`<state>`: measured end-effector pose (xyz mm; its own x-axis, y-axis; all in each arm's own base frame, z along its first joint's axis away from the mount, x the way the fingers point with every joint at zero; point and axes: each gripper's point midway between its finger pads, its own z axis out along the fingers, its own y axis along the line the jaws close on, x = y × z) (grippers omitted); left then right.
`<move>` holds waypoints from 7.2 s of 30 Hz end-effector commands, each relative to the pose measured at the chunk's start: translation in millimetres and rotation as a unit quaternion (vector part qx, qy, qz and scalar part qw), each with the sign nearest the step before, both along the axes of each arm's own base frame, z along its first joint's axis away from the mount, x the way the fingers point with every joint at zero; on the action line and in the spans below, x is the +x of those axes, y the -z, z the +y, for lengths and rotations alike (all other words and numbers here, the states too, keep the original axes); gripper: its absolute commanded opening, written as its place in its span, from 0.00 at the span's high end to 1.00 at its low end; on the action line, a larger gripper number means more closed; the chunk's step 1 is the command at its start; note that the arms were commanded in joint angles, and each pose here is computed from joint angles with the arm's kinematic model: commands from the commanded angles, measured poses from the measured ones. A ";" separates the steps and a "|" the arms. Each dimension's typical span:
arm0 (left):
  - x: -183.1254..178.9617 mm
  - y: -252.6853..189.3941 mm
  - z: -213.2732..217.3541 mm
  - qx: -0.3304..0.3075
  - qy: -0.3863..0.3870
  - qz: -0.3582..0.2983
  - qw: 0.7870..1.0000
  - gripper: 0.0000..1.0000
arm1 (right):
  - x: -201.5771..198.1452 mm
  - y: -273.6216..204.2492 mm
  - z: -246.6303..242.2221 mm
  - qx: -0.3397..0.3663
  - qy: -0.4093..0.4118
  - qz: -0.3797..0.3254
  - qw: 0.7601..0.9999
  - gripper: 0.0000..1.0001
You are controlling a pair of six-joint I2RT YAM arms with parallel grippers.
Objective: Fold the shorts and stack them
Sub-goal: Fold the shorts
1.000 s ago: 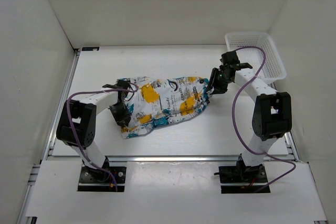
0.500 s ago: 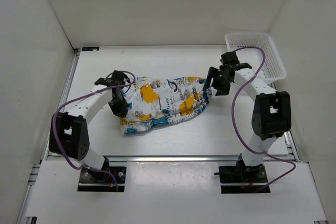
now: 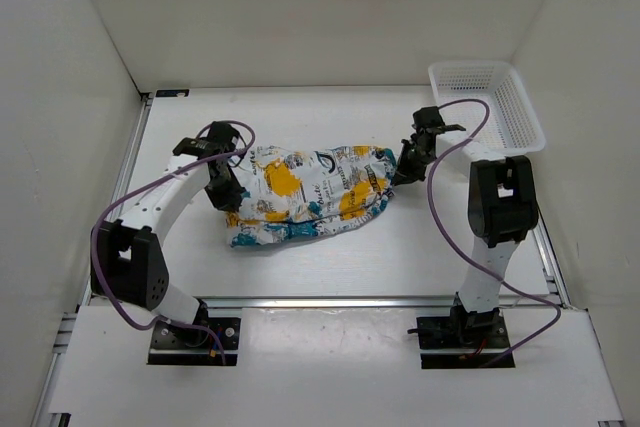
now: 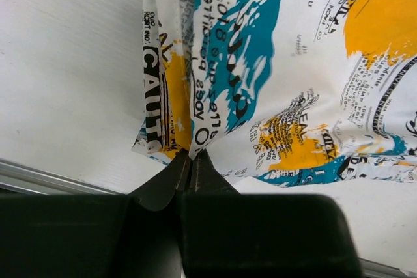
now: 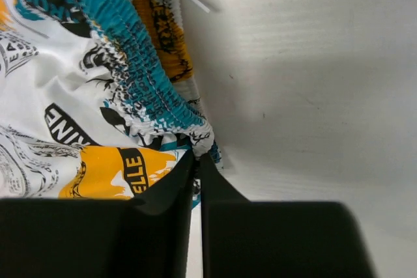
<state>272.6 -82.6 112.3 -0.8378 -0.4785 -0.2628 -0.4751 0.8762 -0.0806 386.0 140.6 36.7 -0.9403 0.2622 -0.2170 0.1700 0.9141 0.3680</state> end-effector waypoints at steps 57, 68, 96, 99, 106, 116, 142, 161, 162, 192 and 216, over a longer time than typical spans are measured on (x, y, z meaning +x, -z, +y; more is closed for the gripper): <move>-63.0 -4.6 -9.5 -0.042 0.019 -0.017 0.999 0.28 | -36.9 -85.3 -26.9 -0.039 0.012 -0.096 0.995 0.16; 7.6 -21.7 -32.7 -0.043 0.052 -0.044 0.997 0.90 | -5.4 -117.9 -26.0 -0.071 0.018 -0.139 0.988 0.66; 158.5 75.7 -13.4 0.015 0.049 0.029 0.998 0.87 | -19.6 -65.2 -13.6 -0.036 -0.015 -0.082 0.996 0.14; 168.6 42.4 -12.6 0.018 0.052 -0.008 0.998 0.77 | -25.9 -63.5 -17.2 -0.044 -0.017 -0.074 0.996 0.09; 159.6 0.7 -6.9 0.011 0.056 -0.041 0.998 0.70 | -20.1 -23.6 -8.2 -0.031 -0.028 -0.039 0.998 0.09; 135.6 58.2 32.8 0.009 0.014 0.017 1.000 0.75 | -27.5 14.5 27.4 0.013 -0.076 -0.012 0.997 0.45; 74.7 100.7 -64.6 -0.040 0.082 0.071 0.993 0.81 | 19.2 -116.1 -24.0 -0.168 -0.036 -0.121 0.978 1.00; 83.3 2.5 -82.8 -0.068 0.123 -0.025 0.990 0.79 | 17.5 -152.8 86.9 -0.253 -0.124 -0.150 0.948 1.00; 86.1 -7.8 -75.9 -0.074 0.119 -0.038 0.989 0.79 | 13.8 -157.0 97.7 -0.246 -0.129 -0.158 0.947 1.00; 92.2 12.5 45.4 -0.070 -0.021 -0.025 0.997 0.74 | -58.7 -242.6 226.3 0.010 -0.246 -0.289 0.925 0.67; 88.1 15.4 -119.5 -0.144 0.141 -0.016 0.979 0.28 | -49.9 -104.1 174.4 -0.056 -0.261 -0.124 0.956 0.52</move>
